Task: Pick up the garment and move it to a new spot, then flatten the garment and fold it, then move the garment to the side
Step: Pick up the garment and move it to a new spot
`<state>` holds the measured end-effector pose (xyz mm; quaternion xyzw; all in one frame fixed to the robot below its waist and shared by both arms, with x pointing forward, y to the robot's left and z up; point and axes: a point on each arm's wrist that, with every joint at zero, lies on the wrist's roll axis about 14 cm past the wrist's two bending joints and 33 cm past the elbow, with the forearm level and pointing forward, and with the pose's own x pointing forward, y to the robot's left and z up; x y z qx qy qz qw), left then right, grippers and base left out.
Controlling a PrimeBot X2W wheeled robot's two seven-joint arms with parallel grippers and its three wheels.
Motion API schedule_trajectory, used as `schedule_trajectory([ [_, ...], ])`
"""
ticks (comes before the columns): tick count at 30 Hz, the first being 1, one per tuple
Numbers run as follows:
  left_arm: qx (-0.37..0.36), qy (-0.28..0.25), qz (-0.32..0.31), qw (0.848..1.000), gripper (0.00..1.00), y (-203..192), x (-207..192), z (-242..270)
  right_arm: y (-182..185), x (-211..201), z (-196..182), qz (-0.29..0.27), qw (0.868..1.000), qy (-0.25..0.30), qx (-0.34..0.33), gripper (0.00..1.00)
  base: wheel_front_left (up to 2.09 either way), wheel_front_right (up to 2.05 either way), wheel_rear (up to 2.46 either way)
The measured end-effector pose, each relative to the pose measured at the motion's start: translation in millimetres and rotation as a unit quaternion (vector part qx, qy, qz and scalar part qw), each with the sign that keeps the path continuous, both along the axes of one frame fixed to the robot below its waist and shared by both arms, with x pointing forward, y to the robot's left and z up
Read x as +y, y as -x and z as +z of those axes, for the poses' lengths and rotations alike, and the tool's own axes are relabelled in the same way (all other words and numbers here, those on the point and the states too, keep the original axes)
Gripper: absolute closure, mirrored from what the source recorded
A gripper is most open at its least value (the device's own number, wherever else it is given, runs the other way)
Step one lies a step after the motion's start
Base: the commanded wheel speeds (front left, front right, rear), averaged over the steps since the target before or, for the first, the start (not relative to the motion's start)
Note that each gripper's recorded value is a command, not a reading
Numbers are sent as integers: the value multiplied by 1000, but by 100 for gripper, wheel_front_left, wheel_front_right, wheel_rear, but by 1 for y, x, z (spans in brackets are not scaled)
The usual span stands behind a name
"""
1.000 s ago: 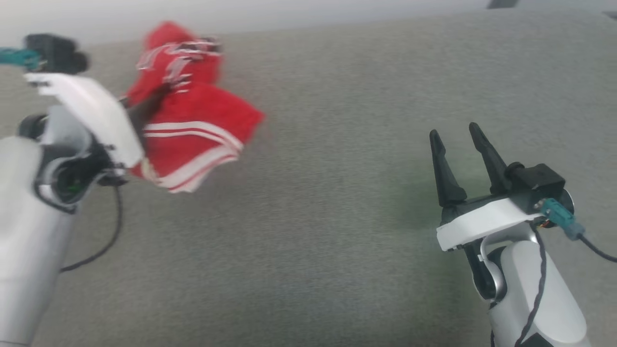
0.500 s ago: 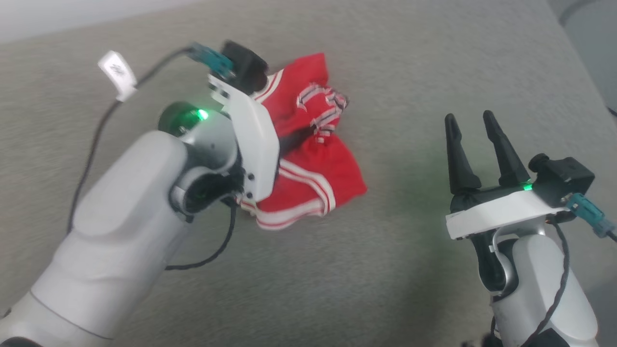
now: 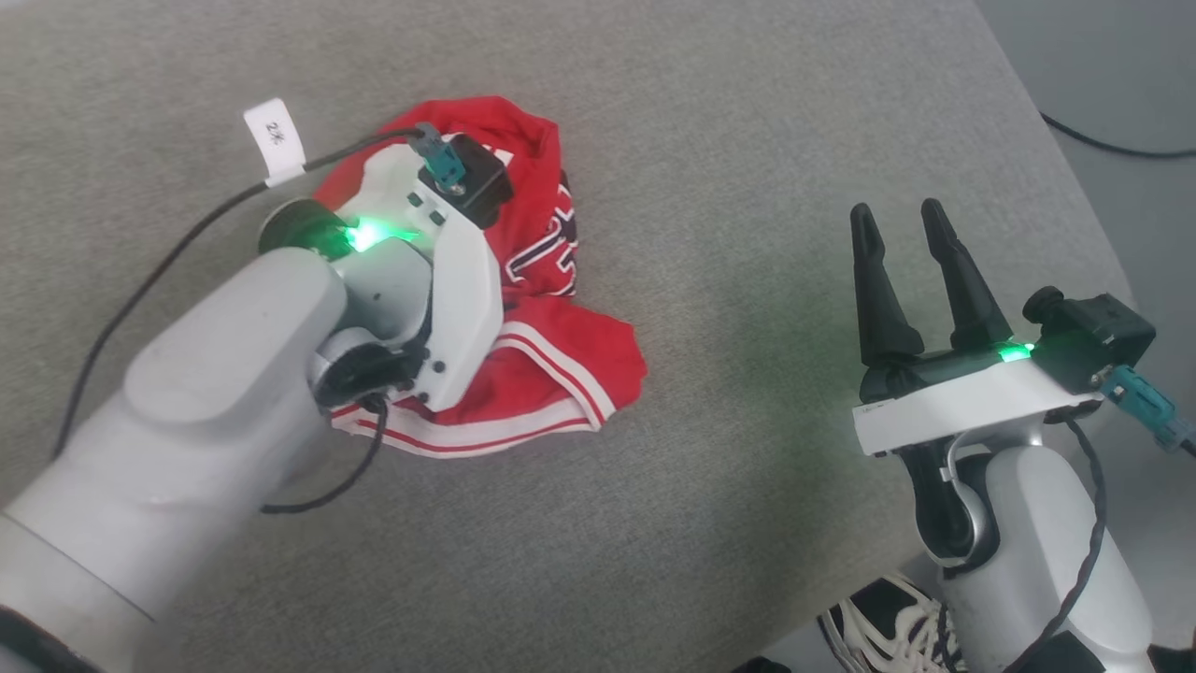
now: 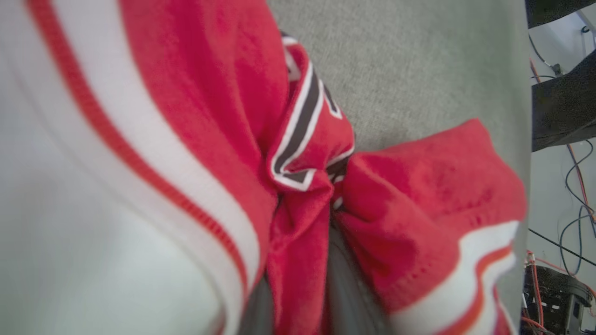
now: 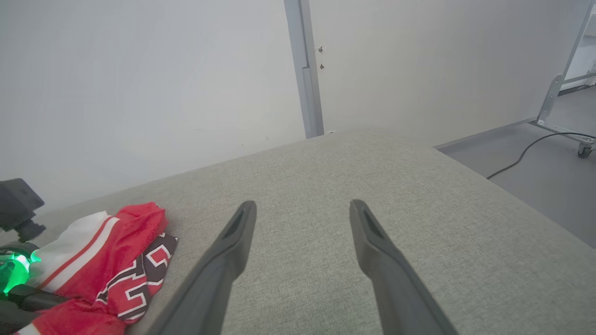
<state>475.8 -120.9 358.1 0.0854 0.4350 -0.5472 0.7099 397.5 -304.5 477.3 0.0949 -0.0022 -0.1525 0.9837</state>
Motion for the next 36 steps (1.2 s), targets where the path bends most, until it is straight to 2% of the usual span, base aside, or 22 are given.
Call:
schedule_trajectory([
  [2,-5,-7,-11,1000,100,-1,-1,-4,1,-2,-1,-3,1000,2,3,0,0,0,0],
  [3,-11,-8,-16,1000,89,-2,-1,-5,1,-2,-2,-3,1000,2,4,0,0,0,0],
  [5,-21,-5,-19,1000,53,-3,-1,-4,0,-2,-2,-2,1000,2,4,0,0,0,0],
  [6,-23,0,-16,1000,25,-3,-1,-3,-1,-1,-2,-1,1000,2,4,0,0,0,0],
  [7,-29,5,-15,999,2,-3,-1,-1,-2,1,-2,2,1000,3,3,0,0,0,0],
  [12,-57,46,-5,997,0,2,1,18,-9,12,0,22,1000,13,-1,0,0,0,0],
  [17,-89,111,70,987,0,-15,23,57,-19,29,5,50,998,24,-10,0,0,0,0],
  [21,-103,178,133,970,0,-18,42,91,-28,48,8,79,996,33,-15,0,0,0,0],
  [24,-116,199,180,956,0,-17,69,100,-36,62,12,100,994,39,-22,0,0,0,0],
  [31,-135,187,315,921,0,-1,158,76,-45,92,11,142,988,62,-19,0,0,0,0],
  [36,-145,176,416,880,0,20,219,59,-44,108,5,163,983,78,-10,0,0,0,0],
])
